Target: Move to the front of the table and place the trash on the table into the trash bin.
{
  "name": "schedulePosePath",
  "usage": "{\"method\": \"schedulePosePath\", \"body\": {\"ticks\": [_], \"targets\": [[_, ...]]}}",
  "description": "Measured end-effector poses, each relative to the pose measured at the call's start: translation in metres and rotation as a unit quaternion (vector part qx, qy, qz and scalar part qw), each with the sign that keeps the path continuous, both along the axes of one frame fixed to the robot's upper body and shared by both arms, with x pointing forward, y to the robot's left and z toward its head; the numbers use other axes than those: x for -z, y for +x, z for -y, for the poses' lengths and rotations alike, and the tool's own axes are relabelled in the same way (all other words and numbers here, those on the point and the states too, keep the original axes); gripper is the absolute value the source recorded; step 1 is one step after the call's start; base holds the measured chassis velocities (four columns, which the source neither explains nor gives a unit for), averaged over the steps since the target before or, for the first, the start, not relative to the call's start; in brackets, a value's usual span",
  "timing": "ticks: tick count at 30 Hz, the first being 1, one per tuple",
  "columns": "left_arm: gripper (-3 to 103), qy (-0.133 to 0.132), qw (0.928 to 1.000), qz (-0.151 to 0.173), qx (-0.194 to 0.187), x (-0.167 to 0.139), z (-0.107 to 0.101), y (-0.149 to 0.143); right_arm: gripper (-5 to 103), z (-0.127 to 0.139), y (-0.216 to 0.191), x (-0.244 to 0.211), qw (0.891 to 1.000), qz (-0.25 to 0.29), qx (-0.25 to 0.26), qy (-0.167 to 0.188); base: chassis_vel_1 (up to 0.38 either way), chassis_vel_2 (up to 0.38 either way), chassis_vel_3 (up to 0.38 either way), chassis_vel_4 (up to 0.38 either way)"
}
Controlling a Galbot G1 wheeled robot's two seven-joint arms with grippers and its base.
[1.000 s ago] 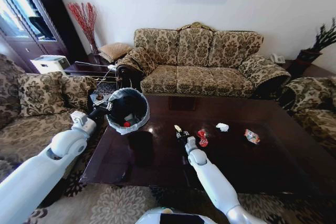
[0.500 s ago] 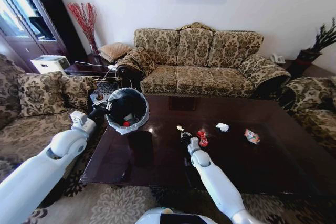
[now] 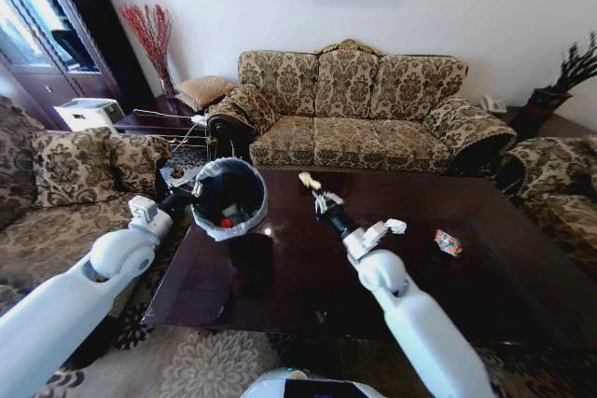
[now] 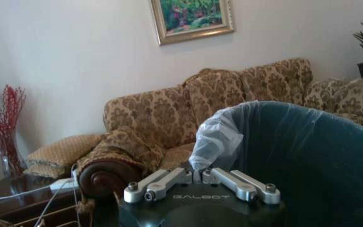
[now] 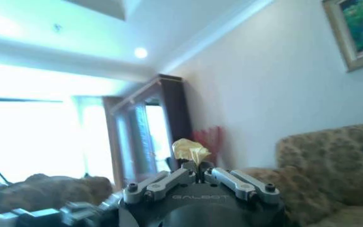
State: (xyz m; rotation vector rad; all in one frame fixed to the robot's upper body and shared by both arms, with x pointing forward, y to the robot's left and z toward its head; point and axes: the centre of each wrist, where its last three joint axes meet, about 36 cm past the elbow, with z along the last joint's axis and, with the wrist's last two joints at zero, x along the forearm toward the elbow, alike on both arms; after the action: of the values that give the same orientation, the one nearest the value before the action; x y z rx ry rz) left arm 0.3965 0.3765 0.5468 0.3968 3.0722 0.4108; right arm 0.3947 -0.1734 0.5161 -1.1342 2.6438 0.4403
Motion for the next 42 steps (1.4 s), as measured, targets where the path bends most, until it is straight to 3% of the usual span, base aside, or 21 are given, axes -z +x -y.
{"method": "schedulePosePath", "body": {"ticks": [1,5,13,19,30,31,33,37,38,39,40,42], "targets": [[3,0.003,1.0,-0.001,0.004,-0.001,0.001,-0.001,0,-0.003,-0.013,-0.014,0.999,-0.002,-0.039,0.011,0.0,0.0,0.0,0.0],[3,0.013,0.9998,-0.004,0.017,-0.004,0.005,-0.002,0,-0.01,-0.029,-0.028,0.996,-0.008,-0.094,0.003,0.0,0.0,0.0,0.0],[3,0.015,0.9985,0.0,0.052,-0.019,0.026,-0.014,-2,-0.031,-0.026,-0.008,0.99,-0.007,-0.12,-0.069,0.0,0.0,0.0,0.0],[3,0.017,0.9976,0.0,0.067,-0.026,0.035,-0.02,2,-0.043,-0.024,0.002,0.988,0.0,-0.125,-0.088,0.0,0.0,0.0,0.0],[3,0.015,0.9975,-0.008,0.068,-0.021,0.035,-0.021,32,-0.044,-0.018,0.002,0.989,0.011,-0.121,-0.083,0.0,0.0,0.0,0.0],[3,0.016,0.9975,-0.009,0.068,-0.021,0.035,-0.021,43,-0.044,-0.018,0.002,0.989,0.012,-0.122,-0.081,0.0,0.0,0.0,0.0],[3,0.016,0.9976,-0.009,0.067,-0.02,0.035,-0.021,43,-0.044,-0.018,0.003,0.989,0.013,-0.122,-0.08,0.0,0.0,0.0,0.0],[3,0.018,0.998,-0.013,0.058,-0.017,0.028,-0.017,65,-0.038,-0.017,0.001,0.991,0.034,-0.121,-0.054,0.0,0.0,0.0,0.0],[3,0.018,0.998,-0.013,0.058,-0.017,0.028,-0.017,65,-0.038,-0.017,0.001,0.991,0.034,-0.121,-0.054,0.0,0.0,0.0,0.0],[3,0.02,0.9982,-0.015,0.055,-0.015,0.025,-0.015,73,-0.034,-0.018,-0.001,0.991,0.049,-0.114,-0.041,0.0,0.0,0.0,0.0],[3,0.021,0.9982,-0.016,0.054,-0.015,0.024,-0.014,73,-0.031,-0.02,-0.002,0.992,0.057,-0.109,-0.034,0.0,0.0,0.0,0.0],[3,0.023,0.9985,-0.017,0.048,-0.013,0.018,-0.011,62,-0.017,-0.031,-0.013,0.993,0.077,-0.084,-0.011,0.0,0.0,0.0,0.0]]}}
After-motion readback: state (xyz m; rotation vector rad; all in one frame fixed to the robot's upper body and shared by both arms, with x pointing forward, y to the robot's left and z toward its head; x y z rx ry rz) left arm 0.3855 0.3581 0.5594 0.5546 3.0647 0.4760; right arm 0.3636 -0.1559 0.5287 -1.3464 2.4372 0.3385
